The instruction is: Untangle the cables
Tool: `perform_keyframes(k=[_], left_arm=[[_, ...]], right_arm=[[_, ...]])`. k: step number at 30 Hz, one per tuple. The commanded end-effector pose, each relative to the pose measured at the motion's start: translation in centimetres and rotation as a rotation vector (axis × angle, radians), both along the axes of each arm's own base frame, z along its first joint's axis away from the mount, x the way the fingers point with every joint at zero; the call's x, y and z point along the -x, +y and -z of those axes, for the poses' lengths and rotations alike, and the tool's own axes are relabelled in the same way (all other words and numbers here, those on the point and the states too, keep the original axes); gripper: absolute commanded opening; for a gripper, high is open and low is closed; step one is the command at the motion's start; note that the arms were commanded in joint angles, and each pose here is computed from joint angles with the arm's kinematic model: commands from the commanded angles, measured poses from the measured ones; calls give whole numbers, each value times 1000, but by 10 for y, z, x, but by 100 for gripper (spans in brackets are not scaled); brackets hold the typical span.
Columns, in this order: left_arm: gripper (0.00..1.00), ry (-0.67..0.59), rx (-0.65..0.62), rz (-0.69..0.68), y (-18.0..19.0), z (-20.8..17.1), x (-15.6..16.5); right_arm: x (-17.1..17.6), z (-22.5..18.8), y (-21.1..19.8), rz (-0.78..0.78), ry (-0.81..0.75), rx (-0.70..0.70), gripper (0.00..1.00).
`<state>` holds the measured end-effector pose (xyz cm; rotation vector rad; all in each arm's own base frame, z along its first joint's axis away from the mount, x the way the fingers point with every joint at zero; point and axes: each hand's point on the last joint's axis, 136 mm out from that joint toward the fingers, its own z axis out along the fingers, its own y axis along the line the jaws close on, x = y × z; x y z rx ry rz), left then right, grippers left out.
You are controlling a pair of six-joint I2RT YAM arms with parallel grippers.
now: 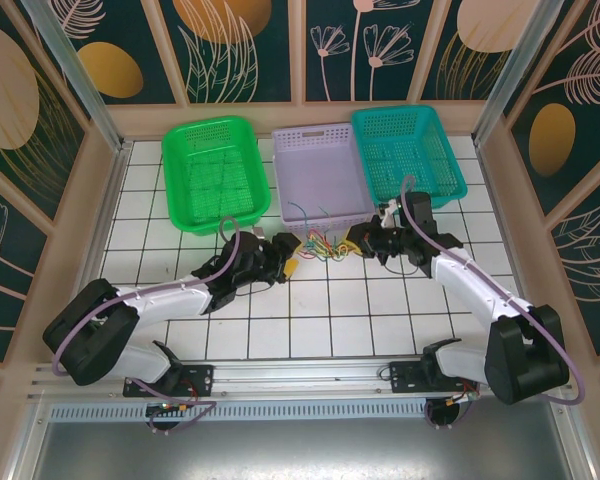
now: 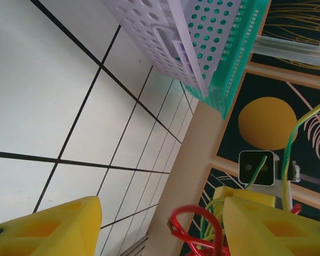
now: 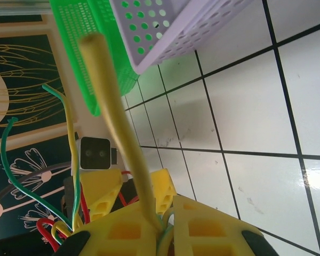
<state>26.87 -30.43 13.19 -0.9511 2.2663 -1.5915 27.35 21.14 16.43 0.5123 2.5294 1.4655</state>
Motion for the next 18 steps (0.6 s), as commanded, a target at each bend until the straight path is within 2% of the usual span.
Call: perform_keyframes(k=[1,5,6,9,12,16,18], left_arm=[[60,-32,64,-20,-3,-18,-4],[41,-16,67,9,-10,-12,-4],[34,-17,66,8,-10,-12,-5],[0,-20,47,-3,-8,-11,-6],[0,-27,-45,-54,9,-9,-7],[0,-87,-346,-208,74,-19,-12],[0,-120,-452,-273,105,-30,-11]], right_arm=[[4,-2,2,-4,0,-24,0],[4,-1,6,-1,7,-44,0],[5,-2,8,-2,8,-45,0],[5,0,8,-3,6,-33,0],[5,6,-4,19,12,43,0],[7,36,-52,113,68,365,0],[8,42,-74,163,84,451,0]])
